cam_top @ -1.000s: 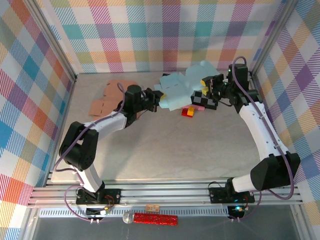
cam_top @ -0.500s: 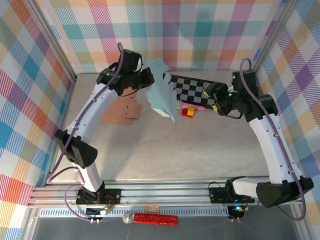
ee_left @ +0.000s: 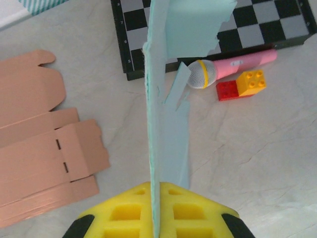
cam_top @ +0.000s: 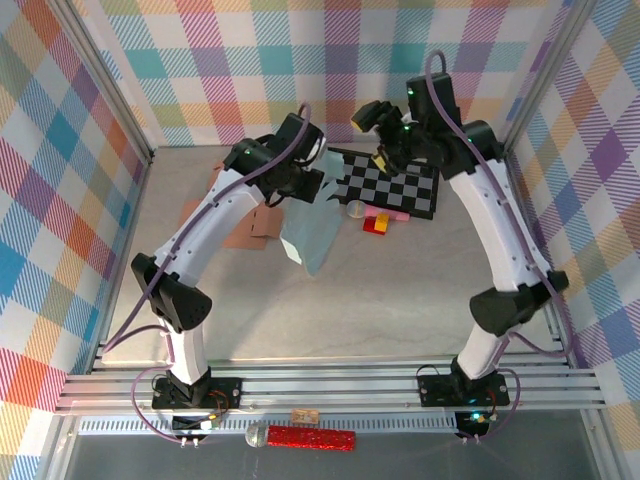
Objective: Fold the paper box
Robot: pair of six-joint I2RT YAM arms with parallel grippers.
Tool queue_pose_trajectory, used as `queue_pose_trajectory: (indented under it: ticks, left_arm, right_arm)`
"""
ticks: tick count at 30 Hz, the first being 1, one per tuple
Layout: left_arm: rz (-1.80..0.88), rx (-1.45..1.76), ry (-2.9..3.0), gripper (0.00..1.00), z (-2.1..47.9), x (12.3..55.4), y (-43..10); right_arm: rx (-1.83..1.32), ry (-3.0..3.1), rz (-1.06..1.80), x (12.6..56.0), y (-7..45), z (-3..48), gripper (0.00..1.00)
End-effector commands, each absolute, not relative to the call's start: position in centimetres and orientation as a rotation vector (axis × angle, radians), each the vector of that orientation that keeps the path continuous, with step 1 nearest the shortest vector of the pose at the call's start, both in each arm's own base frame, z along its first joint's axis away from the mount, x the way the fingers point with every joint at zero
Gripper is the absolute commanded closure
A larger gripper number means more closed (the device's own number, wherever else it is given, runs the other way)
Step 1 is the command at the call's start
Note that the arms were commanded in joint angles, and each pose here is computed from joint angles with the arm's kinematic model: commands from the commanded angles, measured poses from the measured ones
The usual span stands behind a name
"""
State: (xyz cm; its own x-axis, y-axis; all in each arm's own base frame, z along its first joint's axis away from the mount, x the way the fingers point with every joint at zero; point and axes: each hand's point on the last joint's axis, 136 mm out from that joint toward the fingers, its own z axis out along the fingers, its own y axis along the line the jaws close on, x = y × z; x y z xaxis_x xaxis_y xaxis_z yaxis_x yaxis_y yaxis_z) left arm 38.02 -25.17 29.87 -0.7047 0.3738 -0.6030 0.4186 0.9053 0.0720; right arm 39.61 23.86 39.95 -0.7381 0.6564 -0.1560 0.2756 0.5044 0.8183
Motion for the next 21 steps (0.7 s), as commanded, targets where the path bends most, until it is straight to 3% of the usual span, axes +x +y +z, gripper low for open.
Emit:
queue_pose_trajectory:
  ticks: [1,8,21]
  left_arm:
    - [0.05,0.668,2.339,1.0,31.9,36.8,-23.7]
    - [0.228,0.787,2.238,1.0,32.1,36.2,-25.1]
    - [0.349,0.873,2.179,1.0,31.2,35.9,-26.9]
  right_arm:
    - [0.916,2.331,1.263,39.3,25.6,40.0,0.2]
    - [1.199,2.379,1.311,39.9,26.8,37.4,0.35]
    - [1.295,2.554,1.203,37.7,27.0,34.1,0.44]
